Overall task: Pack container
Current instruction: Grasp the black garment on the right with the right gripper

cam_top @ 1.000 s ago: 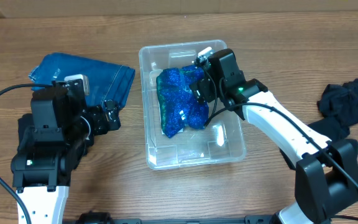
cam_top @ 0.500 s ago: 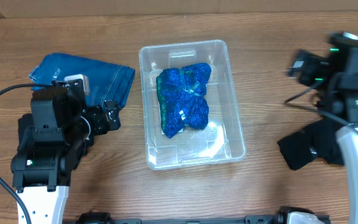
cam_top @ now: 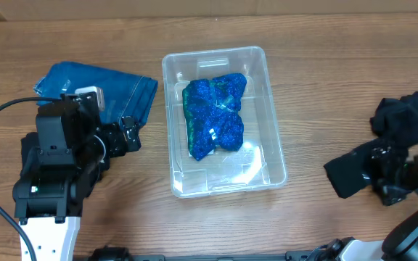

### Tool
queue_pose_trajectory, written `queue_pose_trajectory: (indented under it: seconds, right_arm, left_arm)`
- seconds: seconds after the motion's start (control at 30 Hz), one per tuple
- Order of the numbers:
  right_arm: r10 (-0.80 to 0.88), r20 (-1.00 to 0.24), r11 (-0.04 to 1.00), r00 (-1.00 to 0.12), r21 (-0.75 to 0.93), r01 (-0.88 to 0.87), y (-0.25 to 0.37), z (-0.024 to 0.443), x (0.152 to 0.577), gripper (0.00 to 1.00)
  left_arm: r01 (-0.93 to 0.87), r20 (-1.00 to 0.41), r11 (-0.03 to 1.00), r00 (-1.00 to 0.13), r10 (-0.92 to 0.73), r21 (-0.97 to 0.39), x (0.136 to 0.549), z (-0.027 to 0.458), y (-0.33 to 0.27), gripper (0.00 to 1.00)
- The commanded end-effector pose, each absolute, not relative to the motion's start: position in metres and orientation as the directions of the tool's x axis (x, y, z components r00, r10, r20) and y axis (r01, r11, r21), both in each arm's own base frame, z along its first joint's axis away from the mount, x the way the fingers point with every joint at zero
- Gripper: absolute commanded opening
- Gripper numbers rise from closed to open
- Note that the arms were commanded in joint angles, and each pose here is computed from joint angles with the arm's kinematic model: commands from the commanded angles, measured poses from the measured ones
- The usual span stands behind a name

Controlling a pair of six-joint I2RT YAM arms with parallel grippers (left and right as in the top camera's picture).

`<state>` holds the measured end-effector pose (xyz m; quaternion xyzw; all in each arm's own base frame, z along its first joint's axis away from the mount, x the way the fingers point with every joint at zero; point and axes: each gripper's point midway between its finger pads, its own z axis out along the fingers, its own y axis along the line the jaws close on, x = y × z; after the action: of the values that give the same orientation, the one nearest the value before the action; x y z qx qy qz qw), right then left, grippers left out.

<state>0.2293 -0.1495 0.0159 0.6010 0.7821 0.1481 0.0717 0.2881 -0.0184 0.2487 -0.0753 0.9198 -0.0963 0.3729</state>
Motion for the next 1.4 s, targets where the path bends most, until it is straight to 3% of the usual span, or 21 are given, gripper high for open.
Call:
queue_pose_trajectory:
  seconds: [0.0, 0.07, 0.1, 0.13, 0.17, 0.2, 0.23, 0.33, 0.43, 0.53, 0.6, 0.67, 0.73, 0.87, 0.97, 1.07, 1.13, 1.2, 1.3, 1.37]
  right_arm:
    - [0.97, 0.078, 0.19, -0.23, 0.343, 0.92, -0.143, 0.003, 0.227, 0.99]
    - [0.971, 0.06, 0.197, -0.233, 0.358, 0.913, -0.144, 0.0, 0.229, 0.89]
    - [0.97, 0.046, 0.205, -0.24, 0.384, 0.9, -0.146, 0.002, 0.235, 0.77]
    - [0.968, 0.036, 0.211, -0.248, 0.417, 0.884, -0.147, 0.004, 0.242, 0.45]
    - [0.965, 0.027, 0.218, -0.261, 0.473, 0.854, -0.147, 0.01, 0.254, 0.33]
    - [0.953, 0.016, 0.24, -0.302, 0.565, 0.789, -0.143, 0.021, 0.271, 0.13]
    - [0.938, 0.0, 0.267, -0.347, 0.641, 0.72, -0.139, 0.032, 0.285, 0.04]
    - [0.864, -0.119, 0.398, -0.488, 0.755, 0.521, -0.125, 0.073, 0.314, 0.04]
    - [0.699, -0.369, 0.616, -0.612, 0.746, 0.253, -0.088, 0.15, 0.343, 0.04]
    - [0.424, -0.657, 0.77, -0.624, 0.624, -0.134, -0.011, 0.258, 0.361, 0.04]
    - [0.279, -0.748, 0.776, -0.603, 0.546, -0.318, 0.043, 0.298, 0.359, 0.04]
    - [0.153, -0.771, 0.735, -0.618, 0.507, -0.45, 0.1, 0.307, 0.347, 0.04]
    - [-0.016, -0.754, 0.708, -0.657, 0.456, -0.54, 0.151, 0.284, 0.326, 0.04]
    - [-0.311, -0.505, 0.712, -0.805, 0.438, -0.549, 0.216, 0.194, 0.274, 0.04]
    - [-0.408, -0.385, 0.699, -0.828, 0.451, -0.555, 0.239, 0.154, 0.258, 0.04]
    - [-0.502, -0.383, 0.659, -0.776, 0.411, -0.63, 0.245, 0.138, 0.254, 0.04]
    - [-0.588, -0.416, 0.601, -0.694, 0.349, -0.719, 0.242, 0.135, 0.253, 0.04]
    - [-0.741, -0.427, 0.448, -0.519, 0.262, -0.855, 0.232, 0.129, 0.24, 0.04]
    - [-0.893, -0.334, 0.316, -0.303, 0.015, -0.949, 0.204, 0.115, 0.252, 0.04]
    - [-0.93, -0.316, 0.216, -0.187, -0.06, -0.974, 0.205, 0.115, 0.256, 0.04]
  left_arm:
    - [-0.055, -0.692, 0.973, -0.695, -0.198, -0.223, 0.291, 0.258, -0.017, 1.0]
    - [-0.055, -0.692, 0.973, -0.695, -0.198, -0.223, 0.291, 0.258, -0.017, 1.0]
    - [-0.055, -0.692, 0.973, -0.695, -0.198, -0.223, 0.291, 0.258, -0.017, 1.0]
    - [-0.055, -0.692, 0.973, -0.695, -0.198, -0.223, 0.291, 0.258, -0.017, 1.0]
    - [-0.056, -0.692, 0.973, -0.695, -0.198, -0.223, 0.291, 0.258, -0.017, 1.0]
    - [-0.055, -0.691, 0.973, -0.695, -0.198, -0.223, 0.291, 0.258, -0.017, 1.0]
    - [-0.055, -0.692, 0.973, -0.695, -0.198, -0.223, 0.291, 0.258, -0.017, 1.0]
    - [-0.055, -0.692, 0.973, -0.695, -0.198, -0.223, 0.291, 0.258, -0.017, 1.0]
    - [-0.056, -0.692, 0.973, -0.695, -0.198, -0.223, 0.291, 0.258, -0.017, 1.0]
    - [-0.055, -0.692, 0.973, -0.695, -0.198, -0.223, 0.291, 0.258, -0.017, 1.0]
    - [-0.055, -0.692, 0.973, -0.695, -0.198, -0.223, 0.291, 0.258, -0.017, 1.0]
    - [-0.055, -0.691, 0.973, -0.695, -0.198, -0.223, 0.291, 0.258, -0.017, 1.0]
    - [-0.055, -0.692, 0.973, -0.695, -0.198, -0.223, 0.291, 0.258, -0.017, 1.0]
    - [-0.055, -0.692, 0.973, -0.695, -0.198, -0.223, 0.291, 0.258, -0.017, 1.0]
    - [-0.055, -0.691, 0.973, -0.695, -0.198, -0.223, 0.291, 0.258, -0.017, 1.0]
    - [-0.055, -0.691, 0.973, -0.695, -0.198, -0.223, 0.291, 0.258, -0.017, 1.0]
    - [-0.055, -0.692, 0.973, -0.695, -0.198, -0.223, 0.291, 0.258, -0.017, 1.0]
    - [-0.055, -0.691, 0.973, -0.695, -0.198, -0.223, 0.291, 0.258, -0.017, 1.0]
    - [-0.055, -0.691, 0.973, -0.695, -0.198, -0.223, 0.291, 0.258, -0.017, 1.0]
    - [-0.055, -0.691, 0.973, -0.695, -0.198, -0.223, 0.291, 0.258, -0.017, 1.0]
